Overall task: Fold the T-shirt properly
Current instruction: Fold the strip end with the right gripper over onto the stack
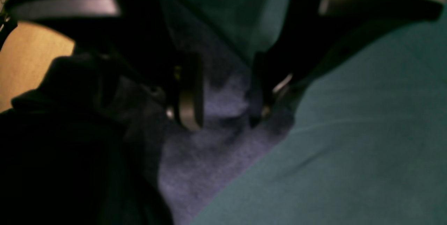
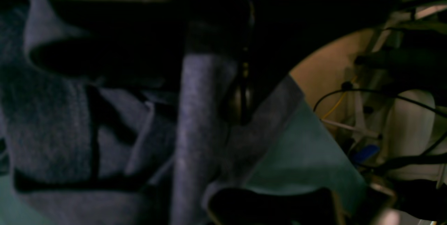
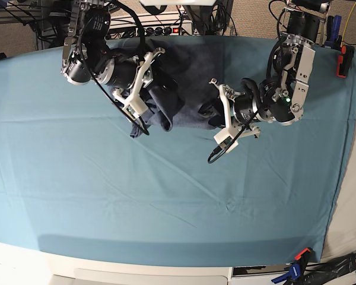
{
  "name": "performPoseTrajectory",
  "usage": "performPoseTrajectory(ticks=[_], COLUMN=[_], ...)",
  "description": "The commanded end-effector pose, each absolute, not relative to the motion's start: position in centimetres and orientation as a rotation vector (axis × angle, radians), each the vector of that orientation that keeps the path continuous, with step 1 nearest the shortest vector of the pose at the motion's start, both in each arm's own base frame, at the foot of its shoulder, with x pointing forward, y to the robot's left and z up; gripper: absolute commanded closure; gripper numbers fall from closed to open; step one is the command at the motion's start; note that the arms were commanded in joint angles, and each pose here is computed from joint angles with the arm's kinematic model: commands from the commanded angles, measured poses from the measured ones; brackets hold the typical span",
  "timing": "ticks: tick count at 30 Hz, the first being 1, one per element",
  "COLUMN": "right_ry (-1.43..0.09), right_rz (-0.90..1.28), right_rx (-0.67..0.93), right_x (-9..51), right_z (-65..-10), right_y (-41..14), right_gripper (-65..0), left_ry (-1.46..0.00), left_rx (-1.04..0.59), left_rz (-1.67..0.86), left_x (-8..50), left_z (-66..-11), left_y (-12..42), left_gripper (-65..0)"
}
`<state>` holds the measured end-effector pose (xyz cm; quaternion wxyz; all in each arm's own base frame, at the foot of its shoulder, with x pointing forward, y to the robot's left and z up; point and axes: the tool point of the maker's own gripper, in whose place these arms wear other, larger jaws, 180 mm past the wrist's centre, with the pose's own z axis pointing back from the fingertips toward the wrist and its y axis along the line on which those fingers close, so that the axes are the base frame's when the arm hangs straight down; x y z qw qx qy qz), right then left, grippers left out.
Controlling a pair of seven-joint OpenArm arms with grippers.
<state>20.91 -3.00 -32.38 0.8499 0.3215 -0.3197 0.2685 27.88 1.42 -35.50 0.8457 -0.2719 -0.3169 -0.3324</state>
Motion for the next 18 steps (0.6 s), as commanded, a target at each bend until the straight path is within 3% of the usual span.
performPoseTrajectory(ticks=[1,7,18], right_ry=[-0.751,-0.836,-0.843], right_rz=[0.575,0.610,0.639], right_rx=[0.707,0.684,0.703], right_x=[21.6,21.7,21.5], right_z=[-30.4,-28.0,-27.7], right_y=[-2.3,-2.0,-0.3], right_gripper=[0.0,0.0,0.0], left_ry=[-0.722,-0.722,-0.727], left_rx=[-0.587,-0.581,-0.574], left_rz=[-0.706,-0.708,-0.708], left_x=[28.7,28.7,28.9], left_z=[-34.0,-34.1,-34.1], left_y=[1.1,1.2,1.3], left_gripper=[-24.1,-24.1,-24.1])
